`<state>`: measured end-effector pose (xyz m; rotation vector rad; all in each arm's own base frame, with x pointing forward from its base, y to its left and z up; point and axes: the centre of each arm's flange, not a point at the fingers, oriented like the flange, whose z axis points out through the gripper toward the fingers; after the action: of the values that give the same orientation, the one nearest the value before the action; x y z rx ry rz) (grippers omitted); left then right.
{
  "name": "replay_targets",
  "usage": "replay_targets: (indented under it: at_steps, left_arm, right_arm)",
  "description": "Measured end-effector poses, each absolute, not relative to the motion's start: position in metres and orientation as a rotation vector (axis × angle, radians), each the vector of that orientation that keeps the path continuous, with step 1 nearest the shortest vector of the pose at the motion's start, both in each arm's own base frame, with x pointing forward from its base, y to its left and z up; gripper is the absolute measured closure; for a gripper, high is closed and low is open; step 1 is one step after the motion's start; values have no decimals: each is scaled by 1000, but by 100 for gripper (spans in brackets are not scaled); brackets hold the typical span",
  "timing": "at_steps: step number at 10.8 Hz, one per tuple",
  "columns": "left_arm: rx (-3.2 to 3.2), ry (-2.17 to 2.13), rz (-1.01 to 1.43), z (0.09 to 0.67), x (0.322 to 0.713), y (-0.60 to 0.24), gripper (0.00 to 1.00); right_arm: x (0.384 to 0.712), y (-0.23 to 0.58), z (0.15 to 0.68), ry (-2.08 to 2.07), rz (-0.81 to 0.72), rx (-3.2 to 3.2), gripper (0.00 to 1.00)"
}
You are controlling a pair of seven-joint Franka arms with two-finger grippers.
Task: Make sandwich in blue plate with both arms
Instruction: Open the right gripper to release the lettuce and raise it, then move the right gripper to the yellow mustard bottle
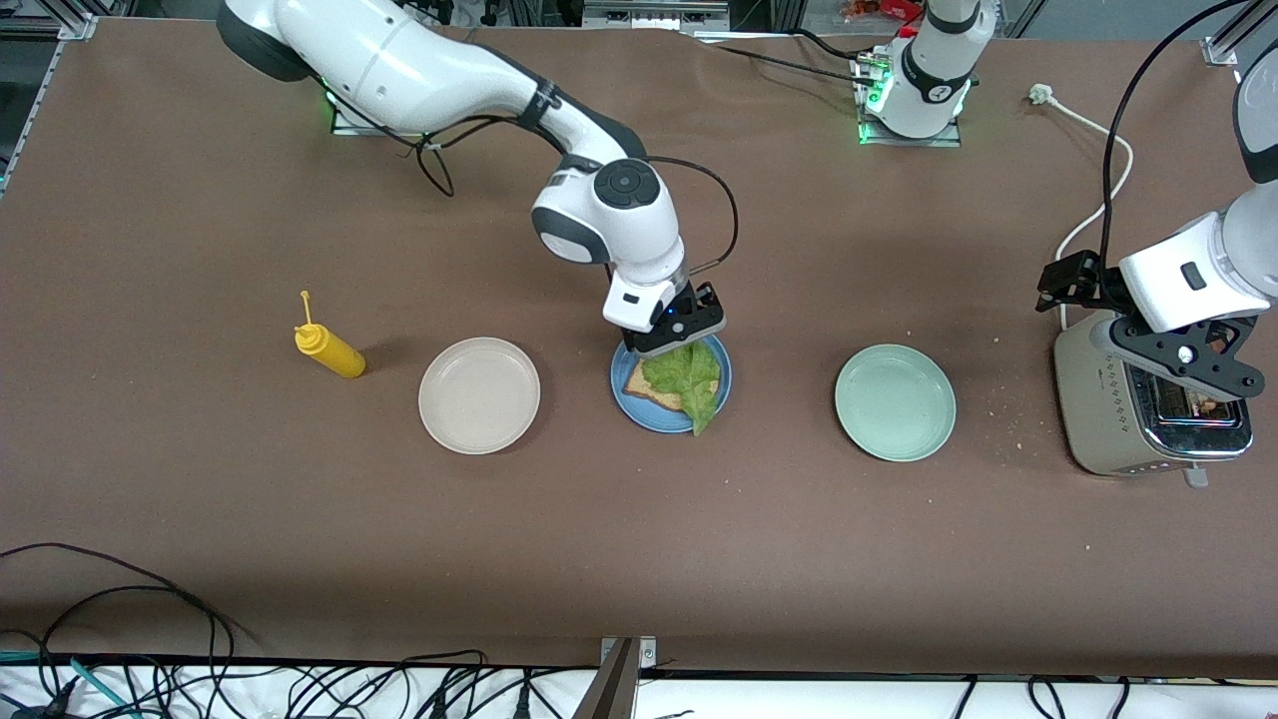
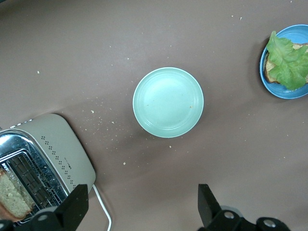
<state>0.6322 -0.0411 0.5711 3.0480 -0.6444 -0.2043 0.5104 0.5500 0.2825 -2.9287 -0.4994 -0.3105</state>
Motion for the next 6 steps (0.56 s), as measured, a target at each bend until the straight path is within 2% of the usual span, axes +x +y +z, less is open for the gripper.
replay_targets:
  at_steps: [3,6]
  left_arm:
    - [3046,-644,-216,571,631,-41,0]
    - [3046,-643,-220,570,631,-41,0]
  right_arm:
    - [531,508,366,-432,-179,-2975,0]
    - [572,418,439,-430,-48,-2985,0]
